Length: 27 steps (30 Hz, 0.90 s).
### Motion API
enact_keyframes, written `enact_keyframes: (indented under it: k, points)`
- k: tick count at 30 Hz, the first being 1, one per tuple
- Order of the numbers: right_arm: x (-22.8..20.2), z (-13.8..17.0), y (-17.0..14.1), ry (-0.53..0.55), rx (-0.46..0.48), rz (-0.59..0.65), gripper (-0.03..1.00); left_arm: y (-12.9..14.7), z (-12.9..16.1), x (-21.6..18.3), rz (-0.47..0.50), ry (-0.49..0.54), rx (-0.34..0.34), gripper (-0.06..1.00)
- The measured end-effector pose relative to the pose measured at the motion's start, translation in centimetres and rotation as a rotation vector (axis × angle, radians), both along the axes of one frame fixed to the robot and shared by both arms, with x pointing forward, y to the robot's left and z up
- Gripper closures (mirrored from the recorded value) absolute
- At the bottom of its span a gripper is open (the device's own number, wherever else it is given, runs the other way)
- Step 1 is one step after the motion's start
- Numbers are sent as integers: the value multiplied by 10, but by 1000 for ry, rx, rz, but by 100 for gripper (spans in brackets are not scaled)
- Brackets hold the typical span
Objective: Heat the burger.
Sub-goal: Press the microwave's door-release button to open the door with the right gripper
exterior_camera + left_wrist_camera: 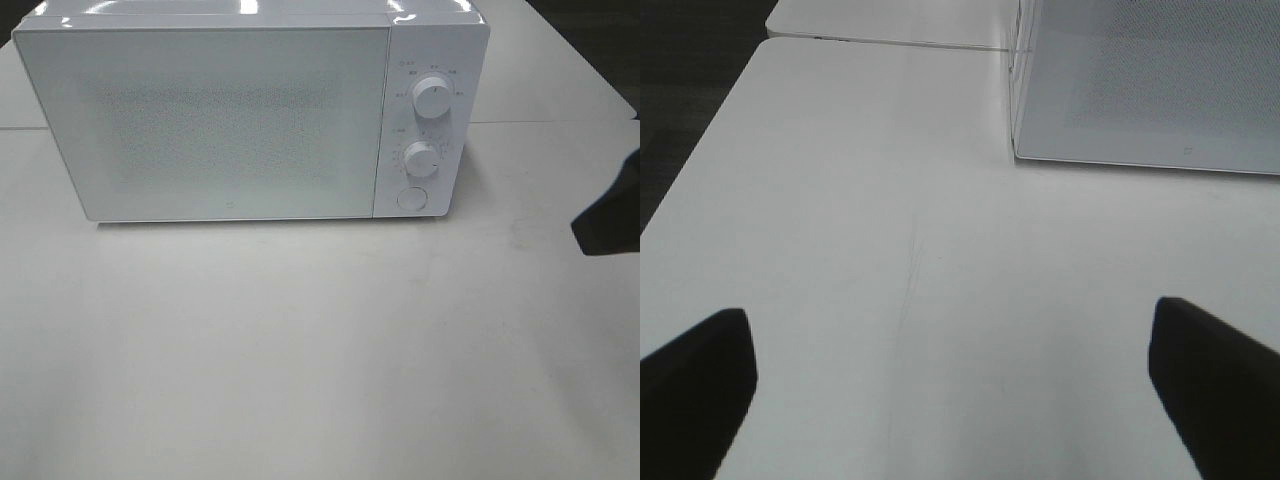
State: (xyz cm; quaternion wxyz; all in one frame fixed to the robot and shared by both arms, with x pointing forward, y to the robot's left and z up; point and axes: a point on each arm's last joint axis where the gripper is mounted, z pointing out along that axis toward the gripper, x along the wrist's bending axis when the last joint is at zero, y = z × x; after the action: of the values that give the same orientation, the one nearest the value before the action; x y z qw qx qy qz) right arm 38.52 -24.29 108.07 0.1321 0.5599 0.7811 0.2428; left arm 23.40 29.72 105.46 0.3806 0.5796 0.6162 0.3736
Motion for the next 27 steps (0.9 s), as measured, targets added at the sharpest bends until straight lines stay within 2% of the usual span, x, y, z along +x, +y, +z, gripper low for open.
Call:
enact_keyframes:
  k: [14,21,27]
  points:
    - [-67,-19,-24,-117,62,-41,22,0,0,0,3,0,-5,-5]
    - [-102,-24,-42,-203,76,-168,22,0,0,0,0,0,0,-5]
    - [-119,-23,-46,-278,92,-190,22,0,0,0,3,0,-5,-5]
